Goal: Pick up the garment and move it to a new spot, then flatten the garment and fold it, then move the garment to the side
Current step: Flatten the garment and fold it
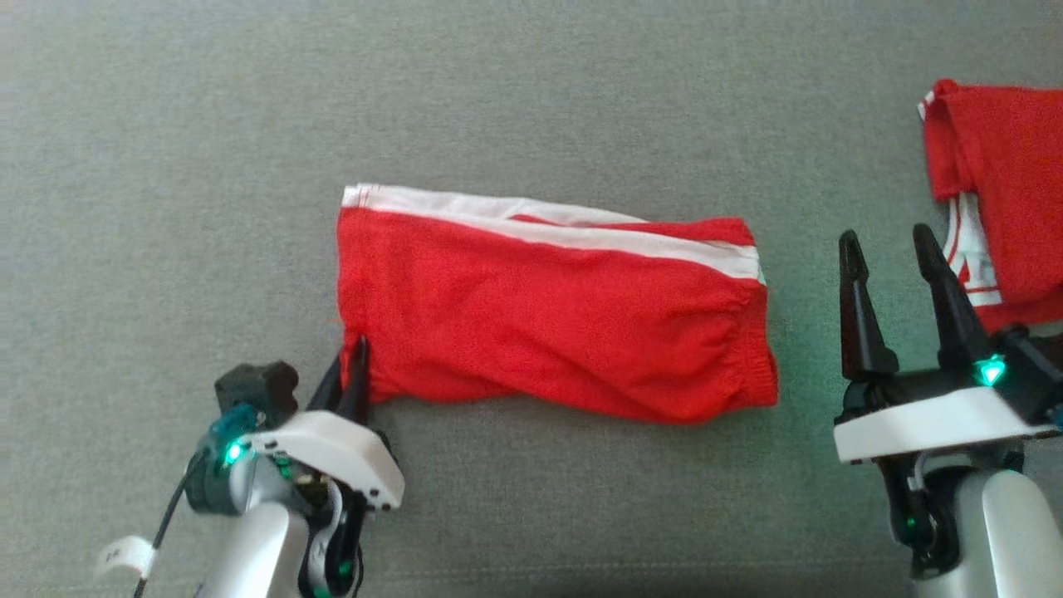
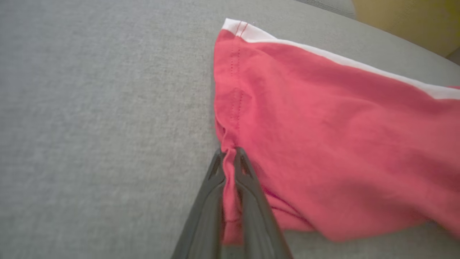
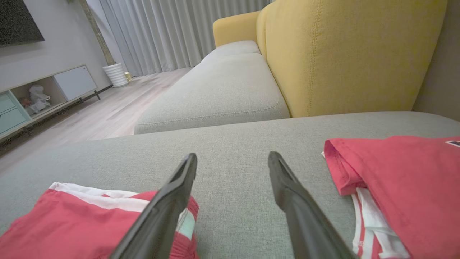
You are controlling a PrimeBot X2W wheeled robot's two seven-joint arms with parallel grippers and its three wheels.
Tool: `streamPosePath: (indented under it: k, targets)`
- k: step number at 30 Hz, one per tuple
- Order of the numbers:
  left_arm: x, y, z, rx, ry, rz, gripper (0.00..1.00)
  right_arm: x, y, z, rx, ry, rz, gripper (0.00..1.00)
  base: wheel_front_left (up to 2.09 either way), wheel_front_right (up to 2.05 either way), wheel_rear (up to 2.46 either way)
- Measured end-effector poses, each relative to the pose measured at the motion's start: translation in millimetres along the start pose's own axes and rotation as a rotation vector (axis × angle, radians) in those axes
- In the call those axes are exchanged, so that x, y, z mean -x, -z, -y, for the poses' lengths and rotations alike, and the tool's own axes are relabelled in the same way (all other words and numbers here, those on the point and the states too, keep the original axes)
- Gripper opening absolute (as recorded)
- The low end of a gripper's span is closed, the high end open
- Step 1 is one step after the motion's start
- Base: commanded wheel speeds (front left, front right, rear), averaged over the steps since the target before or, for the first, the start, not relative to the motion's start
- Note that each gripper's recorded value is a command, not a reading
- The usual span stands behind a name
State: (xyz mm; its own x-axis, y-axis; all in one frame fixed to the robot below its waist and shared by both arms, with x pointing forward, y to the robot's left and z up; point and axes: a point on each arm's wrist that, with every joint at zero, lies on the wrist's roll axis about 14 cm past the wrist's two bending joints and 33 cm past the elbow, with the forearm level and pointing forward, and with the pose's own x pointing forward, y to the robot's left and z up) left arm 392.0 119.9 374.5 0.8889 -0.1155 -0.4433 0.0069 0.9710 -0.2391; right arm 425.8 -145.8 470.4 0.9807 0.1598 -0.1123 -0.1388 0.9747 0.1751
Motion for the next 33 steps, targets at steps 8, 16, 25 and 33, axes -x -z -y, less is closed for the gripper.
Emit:
streamPosePath:
  k: [8, 16, 25, 33]
  targets:
    - [13, -29, 2, -0.016, -0.006, 0.122, 1.0, 3, -6, -6, 0.029, -0.014, 0.0, 1.0, 0.0, 0.0, 0.0]
    - [34, -115, 13, -0.155, 0.005, 0.496, 1.0, 10, -29, -11, 0.095, -0.024, 0.049, 1.0, 0.0, 0.0, 0.0]
    - [55, -120, 17, -0.243, 0.023, 0.539, 1.0, 35, -30, -7, 0.108, 0.0, 0.033, 1.0, 0.0, 0.0, 0.0]
    - [59, -108, 12, -0.242, 0.017, 0.49, 1.0, 41, -35, -4, 0.111, 0.012, 0.04, 1.0, 0.0, 0.0, 0.0]
